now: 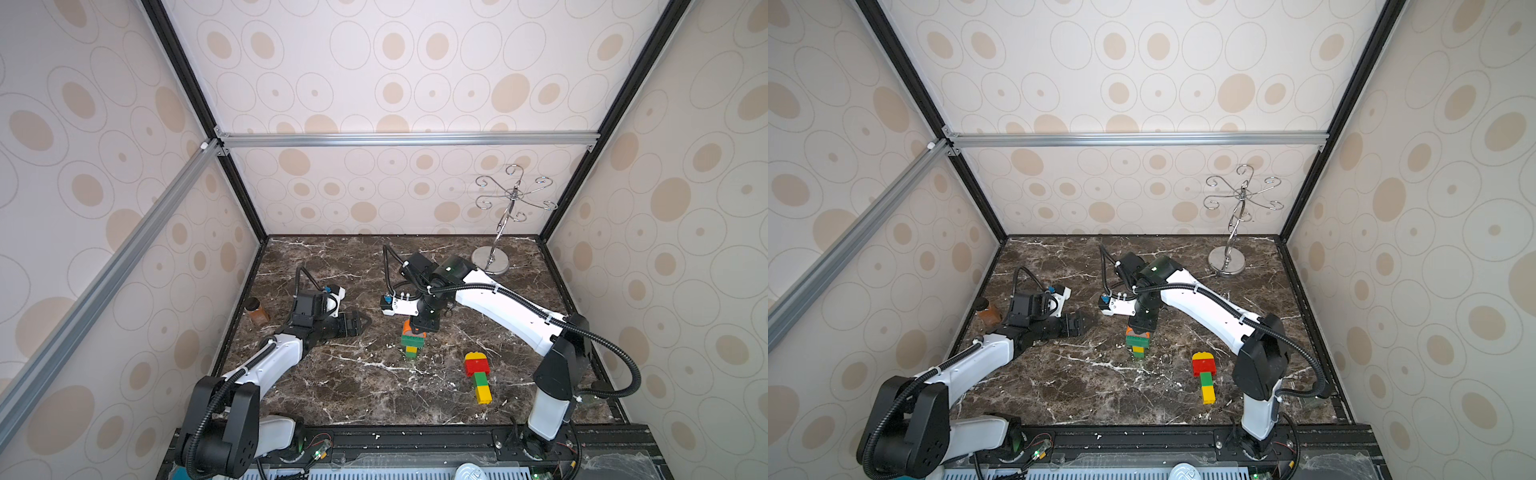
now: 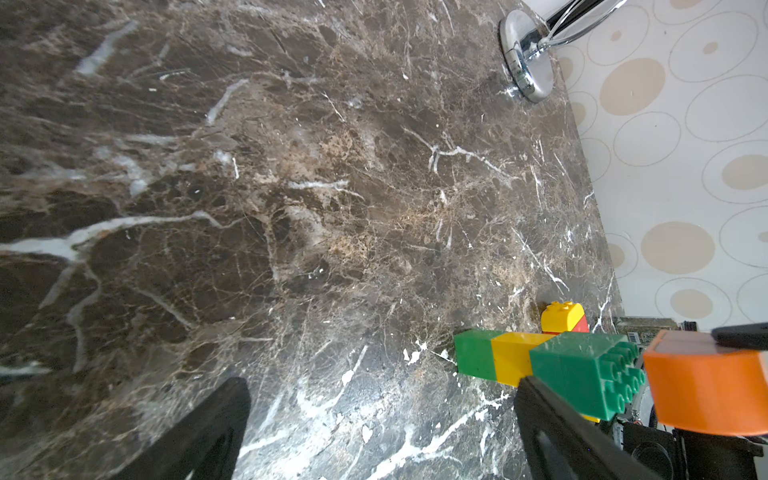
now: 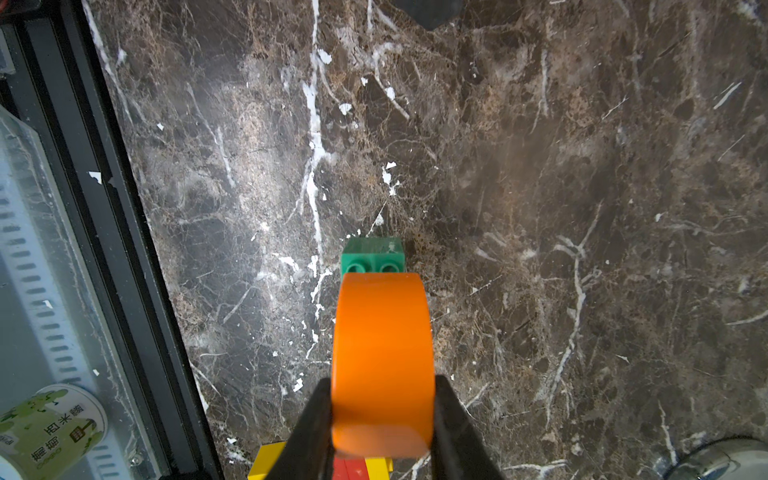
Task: Assemble an ice cream with lego
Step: Assemble the lego brick with the lego brick.
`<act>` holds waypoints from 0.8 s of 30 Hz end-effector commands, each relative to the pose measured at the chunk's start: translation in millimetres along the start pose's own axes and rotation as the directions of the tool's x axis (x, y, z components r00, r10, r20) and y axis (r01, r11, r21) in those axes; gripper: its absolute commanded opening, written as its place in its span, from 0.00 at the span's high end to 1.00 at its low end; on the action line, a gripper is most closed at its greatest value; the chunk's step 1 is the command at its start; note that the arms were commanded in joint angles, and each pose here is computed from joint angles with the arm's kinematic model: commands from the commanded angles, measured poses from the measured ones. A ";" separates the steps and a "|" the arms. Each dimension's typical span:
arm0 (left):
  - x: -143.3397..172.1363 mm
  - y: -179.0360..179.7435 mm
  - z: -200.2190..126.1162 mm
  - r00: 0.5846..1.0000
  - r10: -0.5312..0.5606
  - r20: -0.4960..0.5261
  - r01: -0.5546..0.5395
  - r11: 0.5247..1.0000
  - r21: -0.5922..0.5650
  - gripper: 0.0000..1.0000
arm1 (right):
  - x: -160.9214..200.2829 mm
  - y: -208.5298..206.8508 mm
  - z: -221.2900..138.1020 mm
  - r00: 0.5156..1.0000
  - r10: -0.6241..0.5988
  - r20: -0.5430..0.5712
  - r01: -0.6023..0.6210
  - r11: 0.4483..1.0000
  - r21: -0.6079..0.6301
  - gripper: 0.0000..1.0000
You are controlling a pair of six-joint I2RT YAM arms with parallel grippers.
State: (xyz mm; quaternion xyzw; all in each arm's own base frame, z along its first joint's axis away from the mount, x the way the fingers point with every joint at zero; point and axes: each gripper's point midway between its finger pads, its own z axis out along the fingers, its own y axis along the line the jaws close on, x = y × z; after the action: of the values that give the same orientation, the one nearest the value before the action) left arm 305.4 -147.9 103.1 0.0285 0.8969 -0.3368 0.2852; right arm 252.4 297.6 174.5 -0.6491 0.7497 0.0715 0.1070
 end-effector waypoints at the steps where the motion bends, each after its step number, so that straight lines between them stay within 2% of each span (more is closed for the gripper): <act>1: -5.3 0.8 -0.5 1.000 0.020 0.013 -0.021 1.000 0.003 0.00 | 2.5 7.8 11.0 1.000 -0.008 -0.026 0.007 0.999 -0.041 1.00; 24: -4.6 1.7 -1.0 1.000 0.019 0.009 -0.019 1.000 0.001 0.00 | 5.9 10.2 21.9 0.997 -0.024 -0.076 0.020 0.998 -0.054 1.00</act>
State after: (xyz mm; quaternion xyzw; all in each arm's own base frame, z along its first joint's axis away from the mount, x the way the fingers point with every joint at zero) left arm 305.7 -147.3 102.5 0.0274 0.8972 -0.3364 0.2847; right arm 250.1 301.6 160.6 -0.6524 0.7496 0.0697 0.0872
